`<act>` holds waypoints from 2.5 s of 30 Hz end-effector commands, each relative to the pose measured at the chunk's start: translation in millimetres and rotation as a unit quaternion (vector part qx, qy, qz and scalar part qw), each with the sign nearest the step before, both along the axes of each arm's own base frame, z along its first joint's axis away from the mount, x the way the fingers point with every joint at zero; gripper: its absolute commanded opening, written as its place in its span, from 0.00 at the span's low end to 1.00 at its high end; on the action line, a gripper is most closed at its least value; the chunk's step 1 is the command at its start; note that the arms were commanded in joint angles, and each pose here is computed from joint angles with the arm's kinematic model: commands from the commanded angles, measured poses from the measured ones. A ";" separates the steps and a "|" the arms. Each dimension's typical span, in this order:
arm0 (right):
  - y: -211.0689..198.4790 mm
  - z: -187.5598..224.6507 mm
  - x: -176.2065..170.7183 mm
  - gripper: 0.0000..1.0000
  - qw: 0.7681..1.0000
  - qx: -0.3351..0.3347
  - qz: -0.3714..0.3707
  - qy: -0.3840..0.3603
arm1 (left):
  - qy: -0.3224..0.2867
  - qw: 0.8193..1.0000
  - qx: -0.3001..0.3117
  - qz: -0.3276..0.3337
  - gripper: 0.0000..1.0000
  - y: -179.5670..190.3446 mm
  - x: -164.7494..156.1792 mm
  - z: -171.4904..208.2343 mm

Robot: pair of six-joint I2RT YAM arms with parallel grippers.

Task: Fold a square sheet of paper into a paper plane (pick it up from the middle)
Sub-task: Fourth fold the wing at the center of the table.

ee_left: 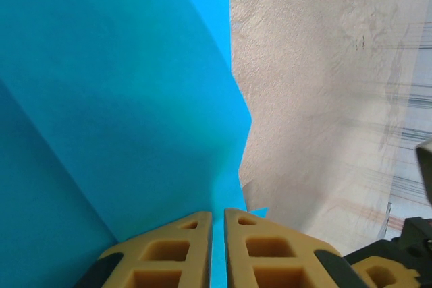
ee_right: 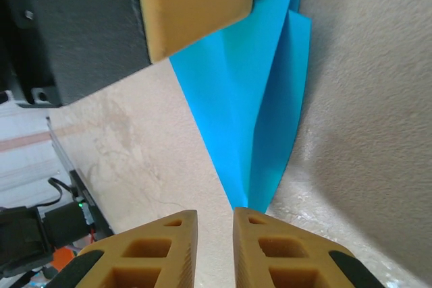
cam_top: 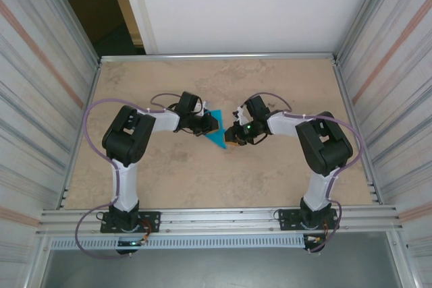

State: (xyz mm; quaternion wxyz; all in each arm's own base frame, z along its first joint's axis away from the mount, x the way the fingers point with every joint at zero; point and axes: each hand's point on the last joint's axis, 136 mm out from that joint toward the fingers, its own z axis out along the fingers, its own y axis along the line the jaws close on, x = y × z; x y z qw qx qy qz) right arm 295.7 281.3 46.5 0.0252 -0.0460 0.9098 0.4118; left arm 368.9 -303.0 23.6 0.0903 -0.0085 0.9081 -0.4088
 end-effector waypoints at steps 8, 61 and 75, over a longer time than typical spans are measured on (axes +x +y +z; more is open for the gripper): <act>12.2 0.8 -1.3 0.15 1.000 0.021 0.014 0.007 | 0.052 0.997 0.050 0.012 0.14 20.5 -18.4 -40.6; -16.7 -57.6 -22.9 0.12 0.990 -0.122 0.054 0.041 | -0.003 1.000 0.015 -0.005 0.18 6.2 7.2 14.8; -16.9 -54.4 -22.2 0.12 0.990 -0.123 0.064 0.035 | -0.011 1.000 0.011 0.003 0.17 15.7 31.9 16.6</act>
